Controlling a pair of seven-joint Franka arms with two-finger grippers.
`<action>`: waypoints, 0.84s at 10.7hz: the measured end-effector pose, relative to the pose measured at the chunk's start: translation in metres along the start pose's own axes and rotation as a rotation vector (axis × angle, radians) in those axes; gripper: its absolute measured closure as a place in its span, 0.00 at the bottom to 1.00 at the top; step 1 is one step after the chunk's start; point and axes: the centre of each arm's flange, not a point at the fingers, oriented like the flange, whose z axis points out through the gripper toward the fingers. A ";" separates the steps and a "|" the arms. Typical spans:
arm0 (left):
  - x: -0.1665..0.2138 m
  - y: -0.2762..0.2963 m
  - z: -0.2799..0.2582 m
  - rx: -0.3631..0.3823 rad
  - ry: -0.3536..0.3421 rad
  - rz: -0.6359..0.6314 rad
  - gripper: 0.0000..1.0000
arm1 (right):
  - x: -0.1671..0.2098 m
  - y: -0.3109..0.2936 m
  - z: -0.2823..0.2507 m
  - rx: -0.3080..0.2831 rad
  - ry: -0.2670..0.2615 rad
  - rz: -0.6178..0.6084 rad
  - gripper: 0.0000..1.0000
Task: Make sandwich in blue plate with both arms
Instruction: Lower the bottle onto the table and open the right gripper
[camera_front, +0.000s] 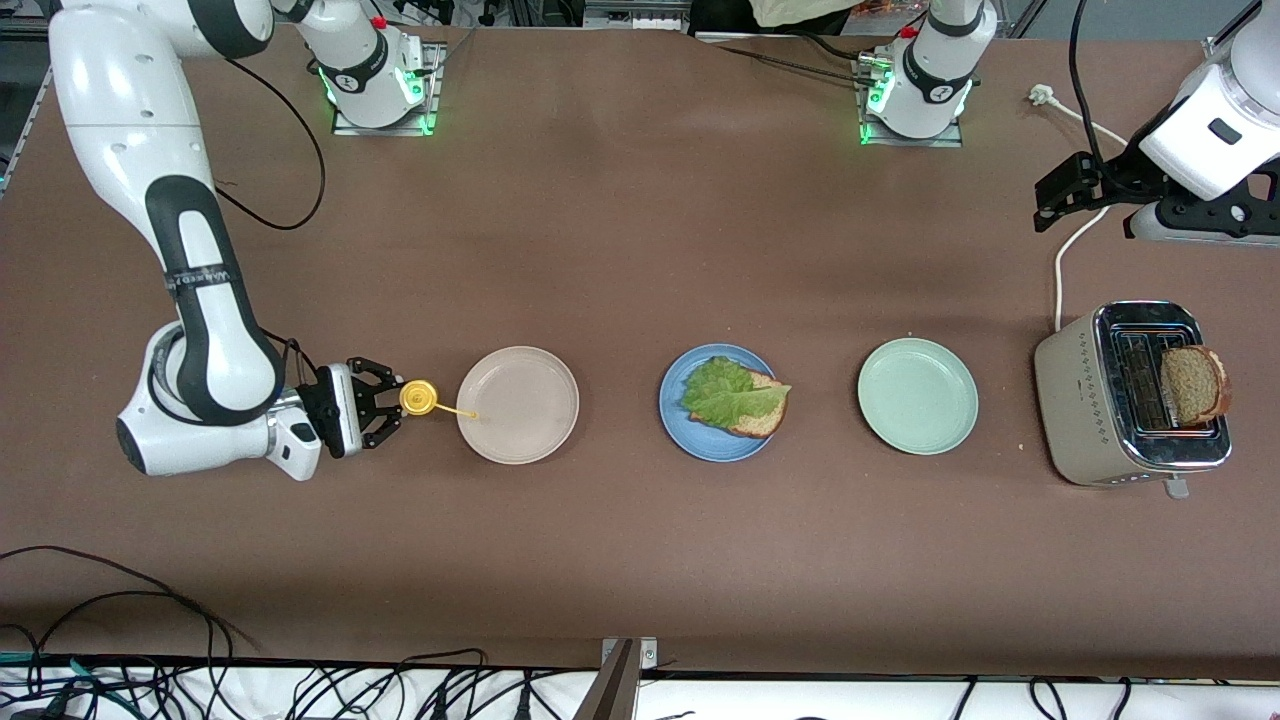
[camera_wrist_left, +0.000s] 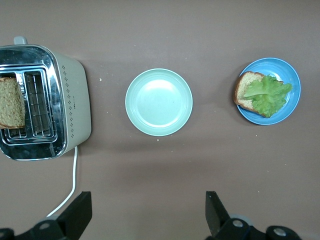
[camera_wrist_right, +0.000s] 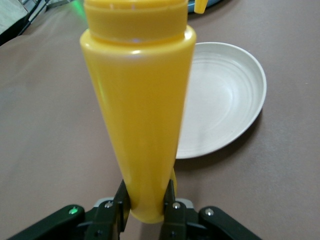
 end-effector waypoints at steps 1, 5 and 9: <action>0.000 0.000 0.000 0.000 0.000 0.000 0.00 | -0.008 0.004 0.009 0.006 0.019 -0.016 0.70; 0.000 0.000 0.000 0.000 0.000 0.000 0.00 | -0.018 0.010 0.022 0.013 0.037 -0.035 0.70; 0.000 0.000 0.000 0.000 -0.001 0.000 0.00 | -0.047 0.013 0.033 0.015 0.051 -0.053 0.70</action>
